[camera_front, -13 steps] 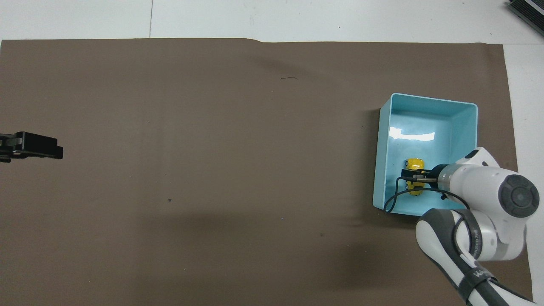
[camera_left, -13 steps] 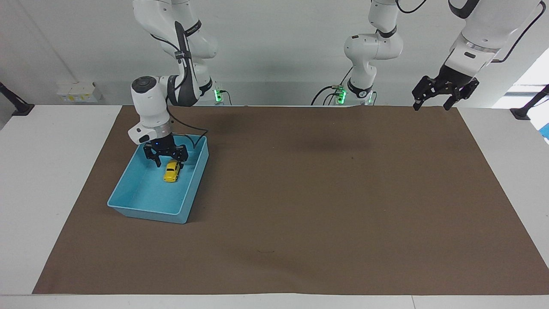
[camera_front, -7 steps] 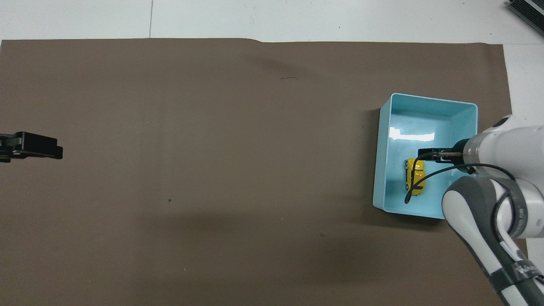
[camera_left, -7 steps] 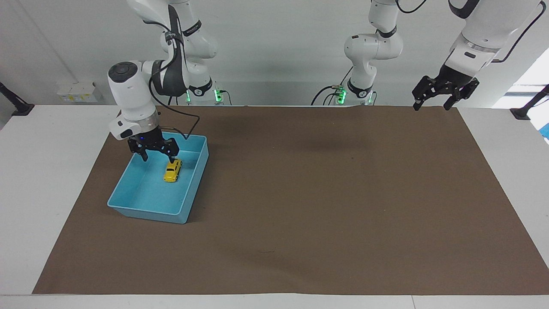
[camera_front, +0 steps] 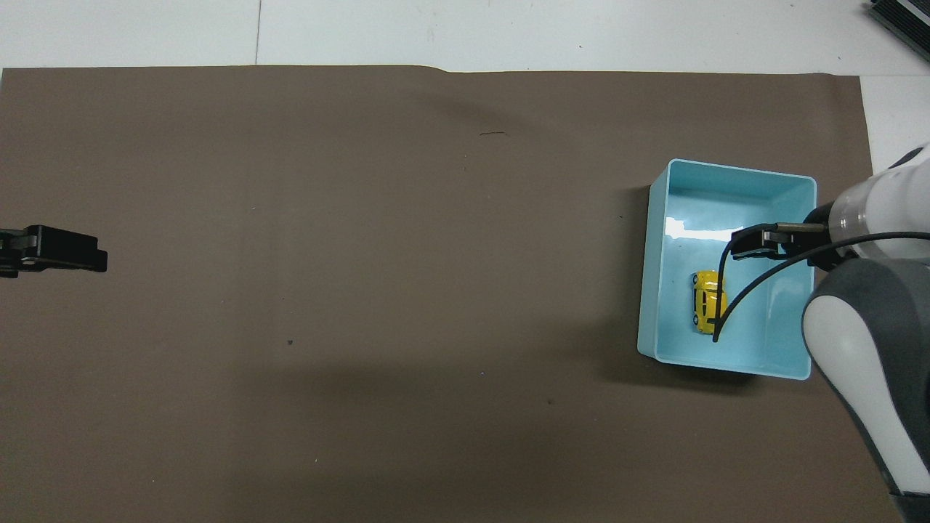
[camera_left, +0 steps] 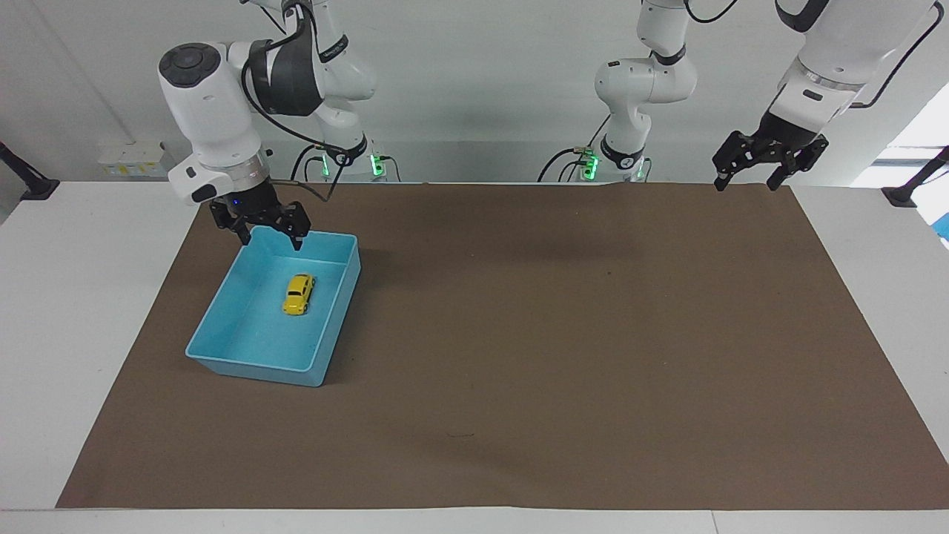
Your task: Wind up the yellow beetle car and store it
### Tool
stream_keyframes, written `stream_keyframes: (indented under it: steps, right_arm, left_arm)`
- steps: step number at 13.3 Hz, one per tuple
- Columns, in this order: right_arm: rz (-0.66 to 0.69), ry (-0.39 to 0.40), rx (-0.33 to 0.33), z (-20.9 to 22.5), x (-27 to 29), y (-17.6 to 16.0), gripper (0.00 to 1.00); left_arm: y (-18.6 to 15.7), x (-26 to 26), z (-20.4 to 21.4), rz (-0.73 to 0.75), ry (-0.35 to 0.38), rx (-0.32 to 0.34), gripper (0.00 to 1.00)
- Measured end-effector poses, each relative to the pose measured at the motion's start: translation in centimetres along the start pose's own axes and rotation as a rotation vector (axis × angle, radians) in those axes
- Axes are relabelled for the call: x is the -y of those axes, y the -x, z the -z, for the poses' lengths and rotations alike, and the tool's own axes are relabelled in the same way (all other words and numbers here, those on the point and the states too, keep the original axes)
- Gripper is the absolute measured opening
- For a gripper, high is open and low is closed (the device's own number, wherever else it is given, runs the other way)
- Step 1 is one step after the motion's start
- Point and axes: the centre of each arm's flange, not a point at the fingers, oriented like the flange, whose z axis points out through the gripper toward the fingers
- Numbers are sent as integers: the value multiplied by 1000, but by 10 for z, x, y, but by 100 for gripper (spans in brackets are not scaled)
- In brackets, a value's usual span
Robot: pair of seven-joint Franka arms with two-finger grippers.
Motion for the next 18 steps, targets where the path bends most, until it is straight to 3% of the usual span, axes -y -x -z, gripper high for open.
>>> stream_keyframes:
  steps: [8,10,18]
  right_arm:
    - [-33,11,82,92,-21,15,100]
    - [-34,10,72,106,-22,17,100]
    - [-18,9,75,104,-22,15,100]
  left_arm:
    - [0,0,0,0,0,0,100]
    - [0,0,0,0,0,0,100]
    - [0,0,0,0,0,0,100]
